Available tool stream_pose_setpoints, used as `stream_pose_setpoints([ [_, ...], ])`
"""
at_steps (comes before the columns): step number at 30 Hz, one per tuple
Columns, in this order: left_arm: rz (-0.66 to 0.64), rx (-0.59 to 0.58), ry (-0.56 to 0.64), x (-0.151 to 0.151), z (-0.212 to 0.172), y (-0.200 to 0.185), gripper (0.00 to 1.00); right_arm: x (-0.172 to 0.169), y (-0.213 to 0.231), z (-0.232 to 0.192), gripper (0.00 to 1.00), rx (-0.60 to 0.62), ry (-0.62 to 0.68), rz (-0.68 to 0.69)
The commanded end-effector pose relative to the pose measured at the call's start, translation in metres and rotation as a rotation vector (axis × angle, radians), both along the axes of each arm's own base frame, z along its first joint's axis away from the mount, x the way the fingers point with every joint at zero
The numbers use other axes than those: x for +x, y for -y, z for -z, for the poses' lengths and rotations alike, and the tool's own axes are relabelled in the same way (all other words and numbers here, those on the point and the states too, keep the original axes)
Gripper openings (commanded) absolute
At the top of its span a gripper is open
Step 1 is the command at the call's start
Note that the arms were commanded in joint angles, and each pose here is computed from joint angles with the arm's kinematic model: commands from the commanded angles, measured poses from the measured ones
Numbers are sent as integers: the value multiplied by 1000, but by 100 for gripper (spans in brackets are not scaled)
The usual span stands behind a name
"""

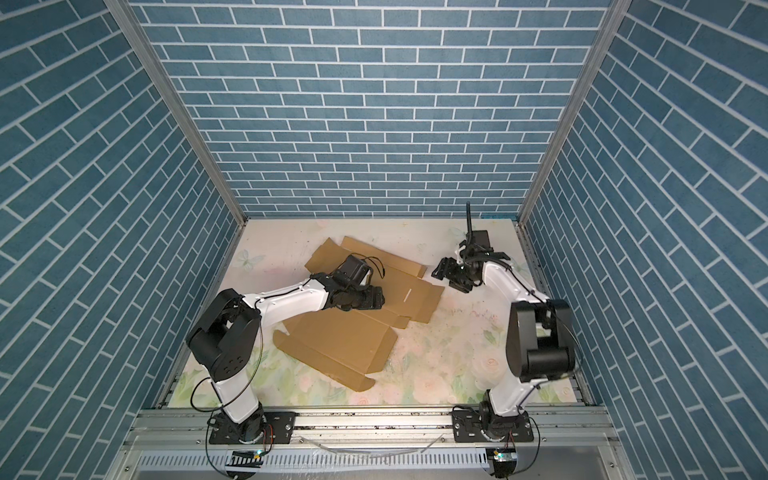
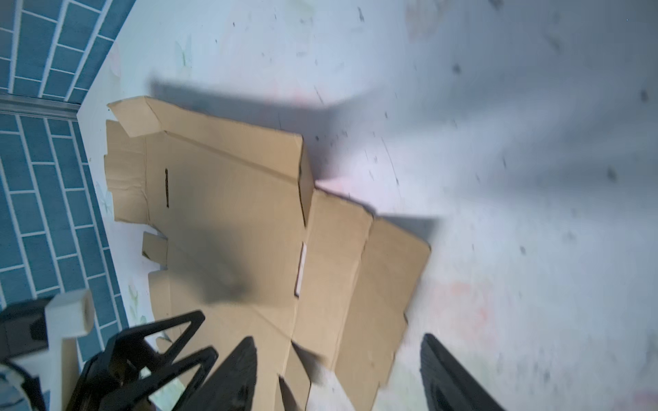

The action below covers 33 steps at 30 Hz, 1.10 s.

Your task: Fold the paper box

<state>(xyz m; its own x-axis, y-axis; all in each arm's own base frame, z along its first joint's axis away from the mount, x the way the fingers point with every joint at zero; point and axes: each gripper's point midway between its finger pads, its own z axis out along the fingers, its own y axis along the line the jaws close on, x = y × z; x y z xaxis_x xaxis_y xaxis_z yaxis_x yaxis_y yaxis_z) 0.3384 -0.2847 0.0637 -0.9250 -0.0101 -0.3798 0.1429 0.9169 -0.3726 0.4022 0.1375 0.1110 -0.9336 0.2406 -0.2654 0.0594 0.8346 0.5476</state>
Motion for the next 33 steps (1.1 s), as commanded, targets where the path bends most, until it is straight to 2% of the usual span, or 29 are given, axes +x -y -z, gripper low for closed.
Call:
stream_pose_setpoints([
  [1, -26, -59, 50, 15, -16, -12, 86, 32, -3, -3, 75, -42, 55, -51],
  [6, -68, -162, 49, 27, -5, -26, 81, 62, -26, 11, 75, 5, 31, -84],
  [11, -126, -235, -16, 28, 16, -38, 68, 76, -43, 29, 69, 2, 3, -142],
  [16, -148, -233, -30, 25, 24, -45, 68, 77, -57, 39, 53, 22, -24, -166],
  [20, -156, -274, -59, 18, 32, -38, 64, 71, -60, 46, 40, -44, -38, -178],
  [23, -137, -274, -68, 9, 36, -30, 63, 69, -60, 49, 27, -96, -28, -180],
  [27, -134, -258, -76, 4, 42, -30, 63, 66, -63, 41, 14, -163, 27, -206],
  [31, -133, -230, -50, 6, 38, -37, 63, 53, -60, 25, 0, -171, 90, -223],
  [33, -134, -226, -40, 8, 37, -40, 63, 42, -59, 18, 0, -157, 118, -236],
])
